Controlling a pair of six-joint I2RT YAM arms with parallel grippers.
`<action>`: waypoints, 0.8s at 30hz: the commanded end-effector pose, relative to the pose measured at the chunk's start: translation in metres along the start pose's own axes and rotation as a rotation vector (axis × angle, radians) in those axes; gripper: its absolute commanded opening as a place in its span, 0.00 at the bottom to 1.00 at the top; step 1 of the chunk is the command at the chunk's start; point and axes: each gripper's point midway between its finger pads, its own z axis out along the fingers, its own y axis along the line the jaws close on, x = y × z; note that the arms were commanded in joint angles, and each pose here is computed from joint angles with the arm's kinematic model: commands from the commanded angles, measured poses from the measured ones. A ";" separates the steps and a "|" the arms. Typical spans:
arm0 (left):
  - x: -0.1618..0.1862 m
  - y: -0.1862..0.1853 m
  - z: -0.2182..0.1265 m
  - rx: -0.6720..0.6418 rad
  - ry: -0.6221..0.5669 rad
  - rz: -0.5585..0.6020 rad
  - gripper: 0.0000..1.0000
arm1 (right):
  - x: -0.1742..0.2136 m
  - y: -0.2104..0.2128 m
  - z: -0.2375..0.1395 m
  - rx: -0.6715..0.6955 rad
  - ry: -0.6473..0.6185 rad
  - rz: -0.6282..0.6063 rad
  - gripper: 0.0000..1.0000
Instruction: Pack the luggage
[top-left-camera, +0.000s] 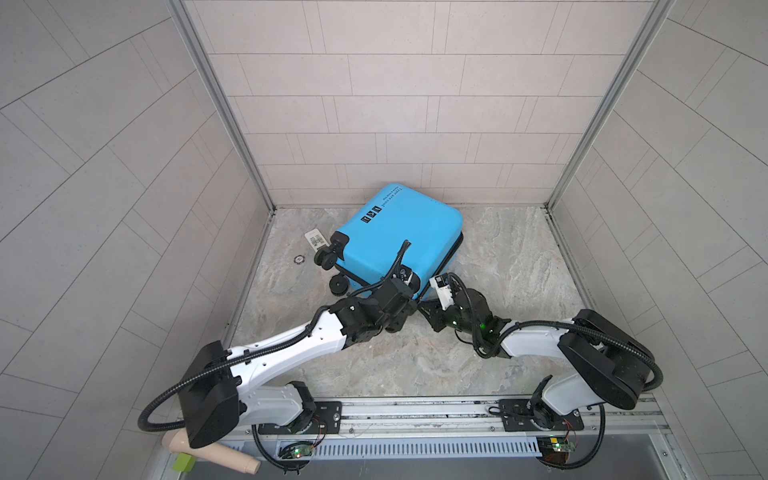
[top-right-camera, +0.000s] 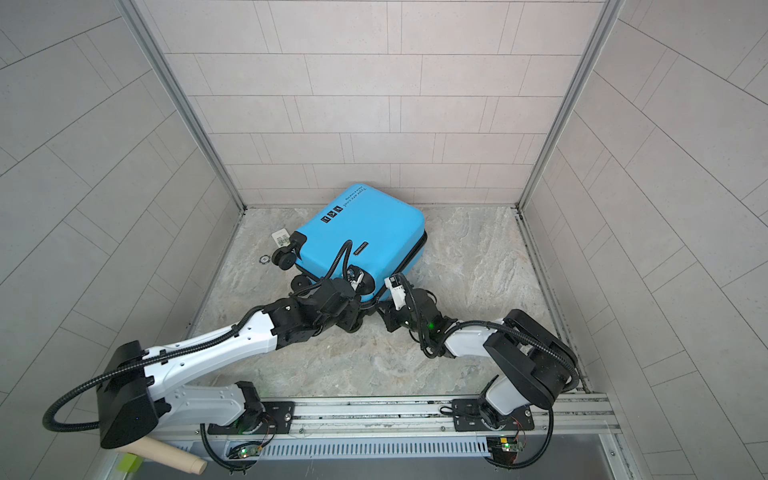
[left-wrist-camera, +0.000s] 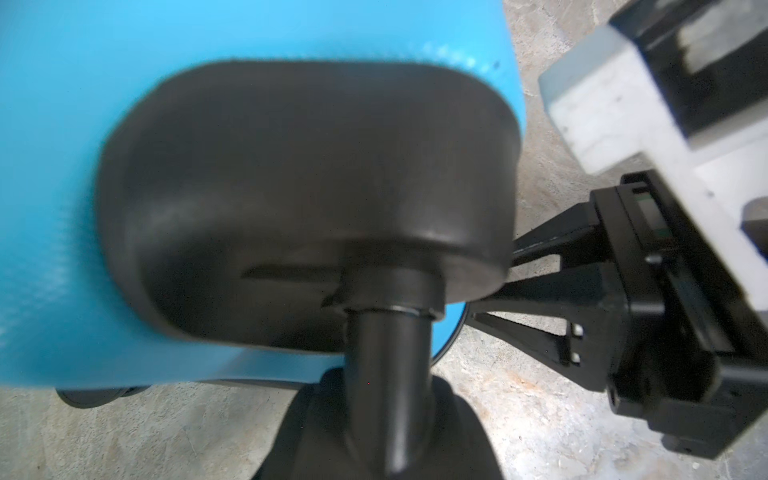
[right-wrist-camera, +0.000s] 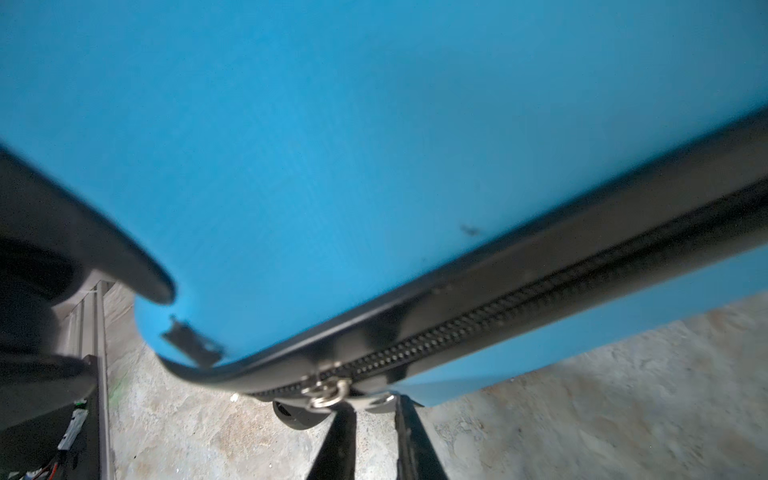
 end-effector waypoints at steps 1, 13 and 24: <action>-0.067 -0.021 -0.037 0.105 -0.222 -0.072 0.00 | -0.029 -0.002 0.000 0.044 -0.097 -0.009 0.19; -0.069 -0.018 -0.040 0.097 -0.232 -0.074 0.00 | -0.020 0.002 -0.013 0.034 -0.049 -0.075 0.42; -0.067 -0.013 -0.044 0.081 -0.242 -0.079 0.00 | -0.017 -0.027 -0.047 0.255 0.075 -0.156 0.69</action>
